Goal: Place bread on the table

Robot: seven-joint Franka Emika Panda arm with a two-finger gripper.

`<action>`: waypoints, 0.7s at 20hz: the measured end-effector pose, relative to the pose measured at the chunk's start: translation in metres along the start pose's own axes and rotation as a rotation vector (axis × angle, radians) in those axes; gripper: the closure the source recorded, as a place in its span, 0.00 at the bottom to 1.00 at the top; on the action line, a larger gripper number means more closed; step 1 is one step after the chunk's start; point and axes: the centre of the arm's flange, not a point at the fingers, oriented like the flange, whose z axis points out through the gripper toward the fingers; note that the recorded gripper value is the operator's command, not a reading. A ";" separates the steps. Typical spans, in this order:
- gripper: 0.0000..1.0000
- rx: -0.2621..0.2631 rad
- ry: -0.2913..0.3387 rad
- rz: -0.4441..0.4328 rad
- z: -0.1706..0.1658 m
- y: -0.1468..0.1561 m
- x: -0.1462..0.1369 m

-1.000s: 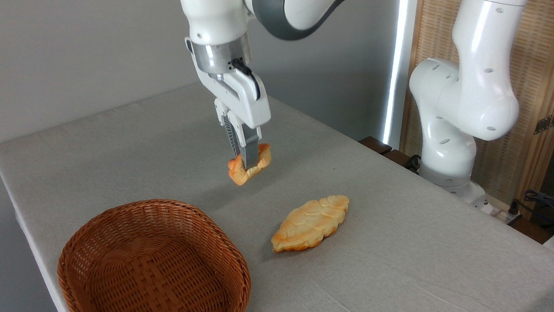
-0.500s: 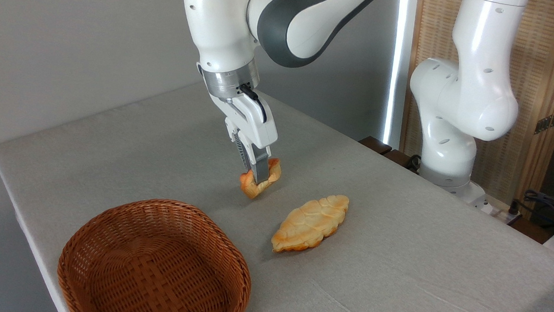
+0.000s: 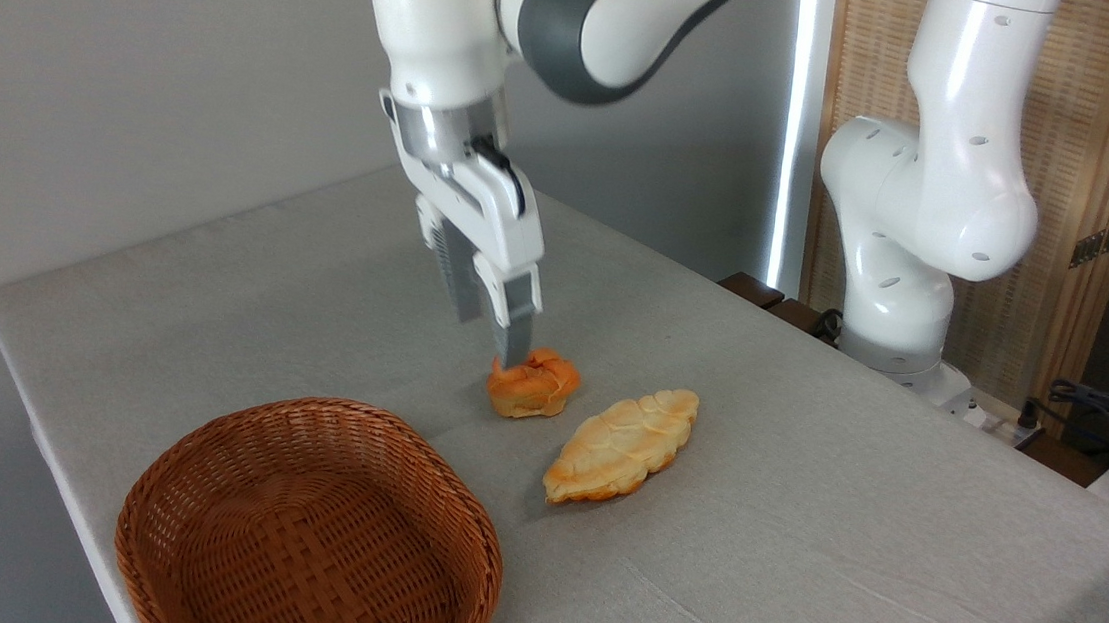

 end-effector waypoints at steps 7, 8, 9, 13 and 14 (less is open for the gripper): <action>0.00 0.086 0.098 -0.067 -0.097 -0.037 -0.014; 0.00 0.091 0.101 -0.079 -0.108 -0.043 -0.017; 0.00 0.093 0.102 -0.089 -0.119 -0.049 -0.018; 0.00 0.092 0.092 -0.103 -0.143 -0.071 -0.003; 0.00 0.091 0.089 -0.103 -0.144 -0.075 0.001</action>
